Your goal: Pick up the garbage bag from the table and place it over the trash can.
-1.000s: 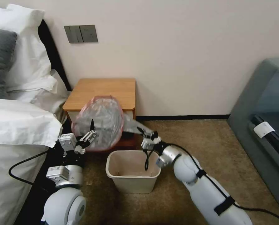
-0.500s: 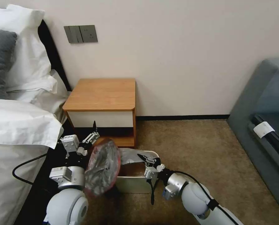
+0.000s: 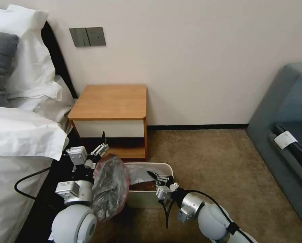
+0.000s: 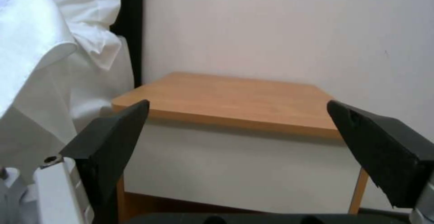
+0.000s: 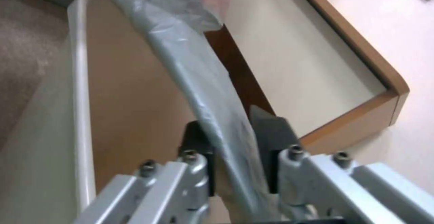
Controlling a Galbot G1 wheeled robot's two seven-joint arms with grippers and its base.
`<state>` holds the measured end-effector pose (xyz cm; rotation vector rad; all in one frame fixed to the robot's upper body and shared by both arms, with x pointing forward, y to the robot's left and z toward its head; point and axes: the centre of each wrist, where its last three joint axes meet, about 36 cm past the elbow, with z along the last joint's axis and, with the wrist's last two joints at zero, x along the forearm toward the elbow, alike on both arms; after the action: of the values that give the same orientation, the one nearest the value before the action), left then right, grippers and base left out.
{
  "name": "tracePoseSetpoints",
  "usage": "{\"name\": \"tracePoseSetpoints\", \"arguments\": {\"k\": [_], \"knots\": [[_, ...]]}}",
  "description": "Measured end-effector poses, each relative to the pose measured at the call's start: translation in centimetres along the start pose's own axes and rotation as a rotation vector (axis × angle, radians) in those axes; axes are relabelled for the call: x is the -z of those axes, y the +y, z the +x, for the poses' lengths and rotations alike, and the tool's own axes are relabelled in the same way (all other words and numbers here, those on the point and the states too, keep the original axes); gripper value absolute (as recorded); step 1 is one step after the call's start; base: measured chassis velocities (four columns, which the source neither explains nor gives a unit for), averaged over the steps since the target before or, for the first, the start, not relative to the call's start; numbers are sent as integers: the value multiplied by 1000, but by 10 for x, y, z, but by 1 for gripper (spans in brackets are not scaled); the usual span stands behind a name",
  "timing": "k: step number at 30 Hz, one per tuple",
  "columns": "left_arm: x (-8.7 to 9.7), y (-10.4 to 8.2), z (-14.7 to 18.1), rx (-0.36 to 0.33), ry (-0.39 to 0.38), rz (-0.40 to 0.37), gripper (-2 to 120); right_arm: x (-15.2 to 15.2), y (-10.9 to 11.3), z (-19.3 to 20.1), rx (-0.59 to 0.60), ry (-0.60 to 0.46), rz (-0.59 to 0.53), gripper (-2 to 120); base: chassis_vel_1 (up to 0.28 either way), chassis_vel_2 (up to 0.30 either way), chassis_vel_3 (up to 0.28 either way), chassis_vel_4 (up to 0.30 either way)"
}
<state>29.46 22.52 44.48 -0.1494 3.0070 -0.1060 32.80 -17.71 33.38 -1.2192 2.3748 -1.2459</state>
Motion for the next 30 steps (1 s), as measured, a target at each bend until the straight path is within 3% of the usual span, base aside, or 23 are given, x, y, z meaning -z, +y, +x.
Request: {"name": "tracePoseSetpoints", "arguments": {"k": [9, 12, 14, 15, 16, 17, 20, 22, 25, 30], "knots": [[-3, 0, -2, 0, 3, -4, 98, -10, -10, 15, 38, 8, -60, 51, 0, 0, 0, 0], [-3, -1, -4, -3, 0, -3, 98, -14, -22, 28, 57, 5, -85, 68, 0, 0, 0, 0], [-3, -1, -4, -3, -1, -3, 98, -15, -24, 30, 57, 6, -87, 69, 0, 0, 0, 0], [-3, -1, -5, -4, -1, -3, 98, -19, -35, 39, 65, 11, -93, 78, 0, 0, 0, 0], [-4, -1, -5, -4, -1, -3, 98, -19, -35, 40, 65, 11, -92, 78, 0, 0, 0, 0], [-6, -1, -6, -4, 4, -4, 98, -25, -56, 61, 77, 42, -81, 89, 0, 0, 0, 0], [-7, -1, -6, -5, 14, 0, 98, -29, -71, 79, 96, 62, -78, 96, 0, 0, 0, 0], [-7, 1, -5, -8, 64, 19, 98, -37, -96, 104, 134, 74, -74, 99, 0, 0, 0, 0], [-4, 7, -2, -12, 131, 42, 98, -43, -115, 120, 139, 66, -57, 100, 0, 0, 0, 0], [4, 23, 10, -30, 245, 97, 98, -43, -127, 131, 66, 37, -83, 100, 0, 0, 0, 0]]}}
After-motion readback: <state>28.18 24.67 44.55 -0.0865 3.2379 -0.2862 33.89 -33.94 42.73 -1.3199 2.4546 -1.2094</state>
